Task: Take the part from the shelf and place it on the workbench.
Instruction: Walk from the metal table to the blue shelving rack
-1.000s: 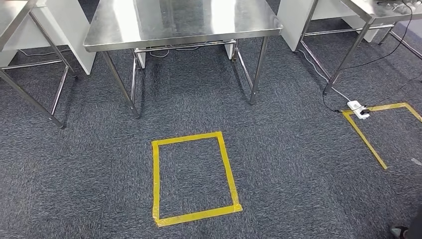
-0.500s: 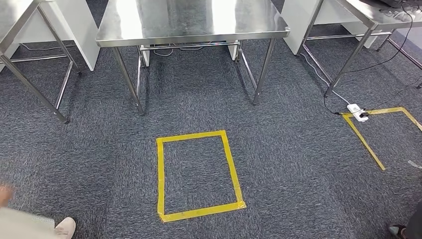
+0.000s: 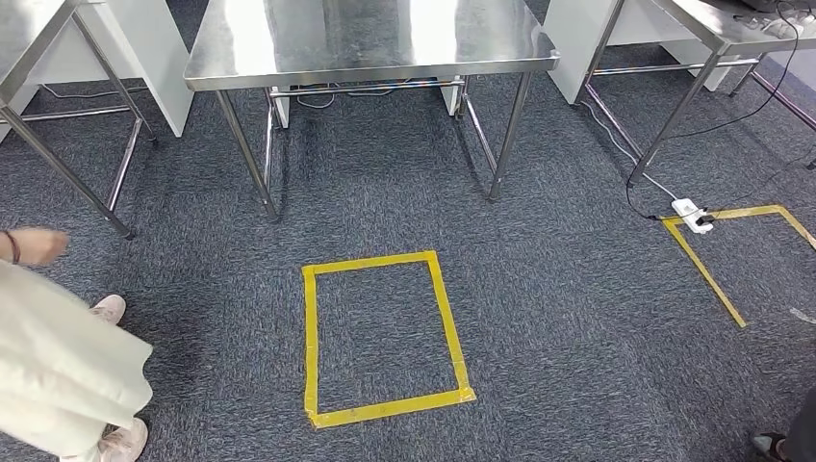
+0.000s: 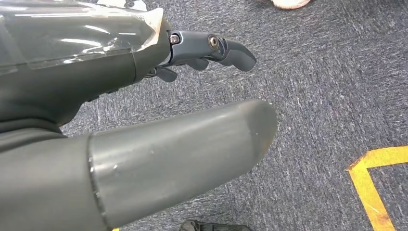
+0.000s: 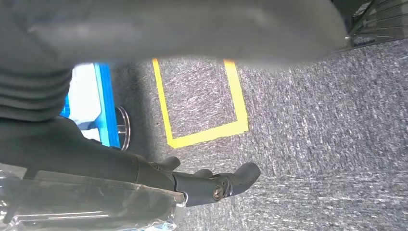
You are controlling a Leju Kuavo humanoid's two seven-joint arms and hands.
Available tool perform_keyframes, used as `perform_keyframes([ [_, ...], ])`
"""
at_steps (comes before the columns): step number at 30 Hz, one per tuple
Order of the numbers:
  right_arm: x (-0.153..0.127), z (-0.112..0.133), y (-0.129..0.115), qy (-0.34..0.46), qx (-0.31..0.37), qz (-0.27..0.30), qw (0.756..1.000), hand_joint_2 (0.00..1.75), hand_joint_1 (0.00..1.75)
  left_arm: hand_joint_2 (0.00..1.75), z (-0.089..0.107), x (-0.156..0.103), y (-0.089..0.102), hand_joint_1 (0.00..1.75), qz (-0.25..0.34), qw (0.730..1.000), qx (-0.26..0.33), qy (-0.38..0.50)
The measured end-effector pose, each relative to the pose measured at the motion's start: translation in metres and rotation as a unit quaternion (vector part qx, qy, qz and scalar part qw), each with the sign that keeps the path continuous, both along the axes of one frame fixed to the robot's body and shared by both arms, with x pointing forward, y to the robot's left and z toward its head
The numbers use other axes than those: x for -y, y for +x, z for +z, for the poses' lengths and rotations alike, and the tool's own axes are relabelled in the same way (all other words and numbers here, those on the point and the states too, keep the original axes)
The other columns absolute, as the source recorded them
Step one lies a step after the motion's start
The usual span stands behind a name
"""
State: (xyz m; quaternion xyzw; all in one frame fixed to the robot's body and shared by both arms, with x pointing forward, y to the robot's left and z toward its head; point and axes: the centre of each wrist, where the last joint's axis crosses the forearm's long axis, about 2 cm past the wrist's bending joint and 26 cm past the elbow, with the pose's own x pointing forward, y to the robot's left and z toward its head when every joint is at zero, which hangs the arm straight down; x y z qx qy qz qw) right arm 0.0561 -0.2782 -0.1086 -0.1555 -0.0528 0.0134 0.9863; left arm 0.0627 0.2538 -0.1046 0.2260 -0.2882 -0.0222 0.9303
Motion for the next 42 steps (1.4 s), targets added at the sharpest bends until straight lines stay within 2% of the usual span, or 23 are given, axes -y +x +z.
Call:
perform_keyframes([
  [4,0.0004,-0.0001,-0.0004,0.003,-0.001,-0.017,1.0,0.0,0.0,0.0,0.0,-0.0006,0.0003,0.0,-0.002,1.0,-0.002,0.001],
  [13,0.0024,-0.0006,-0.0038,0.004,-0.013,-0.037,0.999,0.0,0.0,0.0,0.0001,0.0008,0.0008,0.0,-0.007,1.0,-0.001,-0.001],
  [42,-0.0014,-0.0004,-0.0015,0.024,-0.014,-0.037,0.999,0.0,0.0,0.0,0.0,0.0009,-0.001,0.0,-0.01,1.0,0.001,0.003],
])
